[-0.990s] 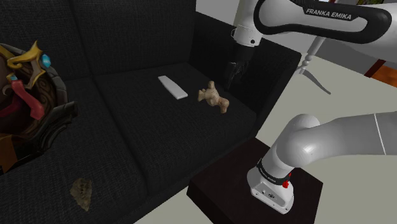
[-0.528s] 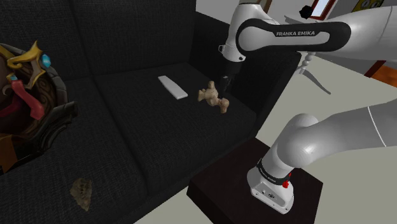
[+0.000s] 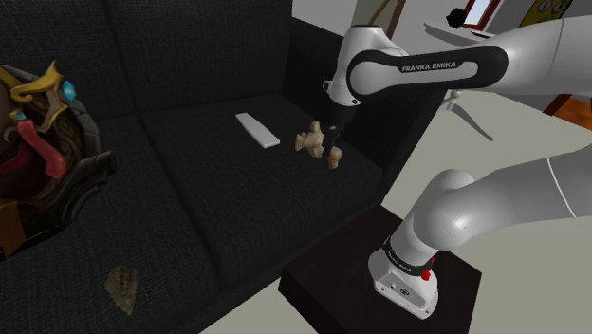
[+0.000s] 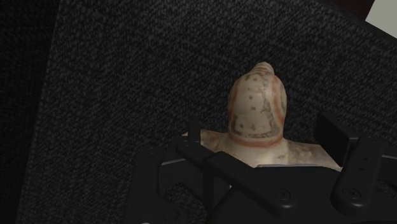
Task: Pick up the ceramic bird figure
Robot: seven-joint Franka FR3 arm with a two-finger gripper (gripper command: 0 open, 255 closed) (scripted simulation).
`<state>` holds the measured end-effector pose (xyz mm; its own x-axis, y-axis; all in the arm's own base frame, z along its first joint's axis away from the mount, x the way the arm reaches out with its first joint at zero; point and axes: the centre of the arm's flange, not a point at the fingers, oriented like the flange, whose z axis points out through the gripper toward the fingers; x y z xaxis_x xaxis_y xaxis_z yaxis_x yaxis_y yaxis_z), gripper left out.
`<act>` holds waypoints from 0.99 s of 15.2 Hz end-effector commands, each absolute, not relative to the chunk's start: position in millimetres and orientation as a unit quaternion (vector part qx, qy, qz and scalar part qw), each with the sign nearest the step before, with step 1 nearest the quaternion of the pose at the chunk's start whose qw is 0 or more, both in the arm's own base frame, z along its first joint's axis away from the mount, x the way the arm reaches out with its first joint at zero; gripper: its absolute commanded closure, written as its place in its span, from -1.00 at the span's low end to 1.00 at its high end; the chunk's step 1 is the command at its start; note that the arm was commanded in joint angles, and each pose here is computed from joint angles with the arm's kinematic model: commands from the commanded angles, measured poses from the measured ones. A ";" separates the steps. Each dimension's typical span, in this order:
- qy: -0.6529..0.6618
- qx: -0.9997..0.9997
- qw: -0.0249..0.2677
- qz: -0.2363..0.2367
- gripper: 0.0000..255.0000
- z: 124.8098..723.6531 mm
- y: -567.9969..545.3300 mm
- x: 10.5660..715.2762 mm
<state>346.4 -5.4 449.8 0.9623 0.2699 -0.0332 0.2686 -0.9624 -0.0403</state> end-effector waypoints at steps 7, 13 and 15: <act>-0.136 -0.990 0.018 0.019 1.00 448.3 -5.6 346.0; -0.136 -0.990 0.018 0.019 1.00 463.6 -5.1 346.1; -0.136 -0.990 0.018 0.019 1.00 474.2 -5.1 346.1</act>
<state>346.9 -5.2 468.4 0.9623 0.2701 -0.0326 0.2687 -0.9624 -0.0402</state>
